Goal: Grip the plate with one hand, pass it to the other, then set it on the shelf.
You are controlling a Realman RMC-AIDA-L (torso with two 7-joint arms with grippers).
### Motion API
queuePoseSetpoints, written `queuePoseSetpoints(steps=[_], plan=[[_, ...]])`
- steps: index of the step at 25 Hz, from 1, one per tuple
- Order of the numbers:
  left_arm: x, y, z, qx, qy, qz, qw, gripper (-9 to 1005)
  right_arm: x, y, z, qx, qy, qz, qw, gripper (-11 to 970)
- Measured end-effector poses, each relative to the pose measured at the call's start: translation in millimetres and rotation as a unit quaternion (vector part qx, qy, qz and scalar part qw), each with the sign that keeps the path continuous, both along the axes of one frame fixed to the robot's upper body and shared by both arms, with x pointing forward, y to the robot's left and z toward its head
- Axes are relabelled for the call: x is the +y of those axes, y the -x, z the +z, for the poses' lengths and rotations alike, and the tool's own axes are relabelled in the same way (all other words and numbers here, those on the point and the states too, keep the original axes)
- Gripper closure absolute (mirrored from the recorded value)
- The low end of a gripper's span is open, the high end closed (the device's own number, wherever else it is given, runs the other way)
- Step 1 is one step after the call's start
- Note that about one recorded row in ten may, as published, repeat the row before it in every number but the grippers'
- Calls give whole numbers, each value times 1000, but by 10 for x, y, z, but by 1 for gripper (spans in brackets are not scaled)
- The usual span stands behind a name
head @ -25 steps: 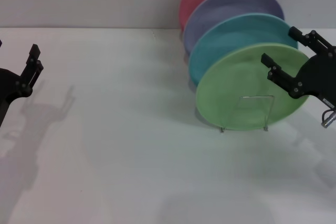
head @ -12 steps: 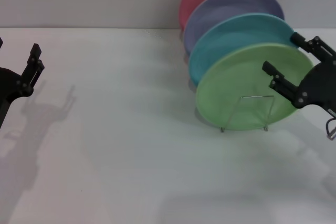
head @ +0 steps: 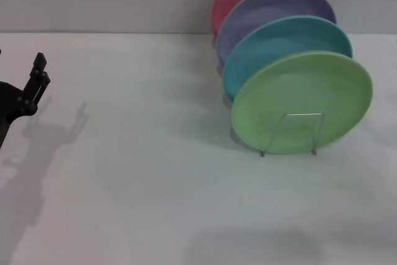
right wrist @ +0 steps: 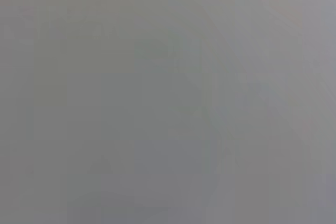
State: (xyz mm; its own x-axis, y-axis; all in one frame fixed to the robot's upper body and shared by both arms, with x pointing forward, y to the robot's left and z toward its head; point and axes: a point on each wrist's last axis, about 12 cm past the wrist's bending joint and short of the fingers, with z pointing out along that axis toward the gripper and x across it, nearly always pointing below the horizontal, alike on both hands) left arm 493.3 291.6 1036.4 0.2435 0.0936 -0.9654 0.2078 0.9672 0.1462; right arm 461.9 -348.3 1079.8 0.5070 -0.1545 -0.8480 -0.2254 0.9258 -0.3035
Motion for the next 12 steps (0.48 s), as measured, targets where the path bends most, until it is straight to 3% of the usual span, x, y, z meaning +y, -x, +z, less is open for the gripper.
queuePoseSetpoints(steps=[3, 4, 5, 7, 12], plan=[[22, 24, 3, -4, 2, 5, 1000, 242, -329, 236, -58, -18, -97, -131, 986, 206], [29, 36, -1, -4, 3, 6, 1000, 242, -457, 320, -105, -26, -143, -194, 970, 196], [29, 36, -1, -4, 3, 6, 1000, 242, -495, 344, -133, -26, -159, -217, 963, 186], [50, 58, -15, -1, 3, 11, 1000, 242, -535, 365, -187, -16, -177, -242, 954, 186], [58, 61, -13, -2, 4, 13, 1000, 242, -529, 368, -220, -6, -181, -245, 952, 186]])
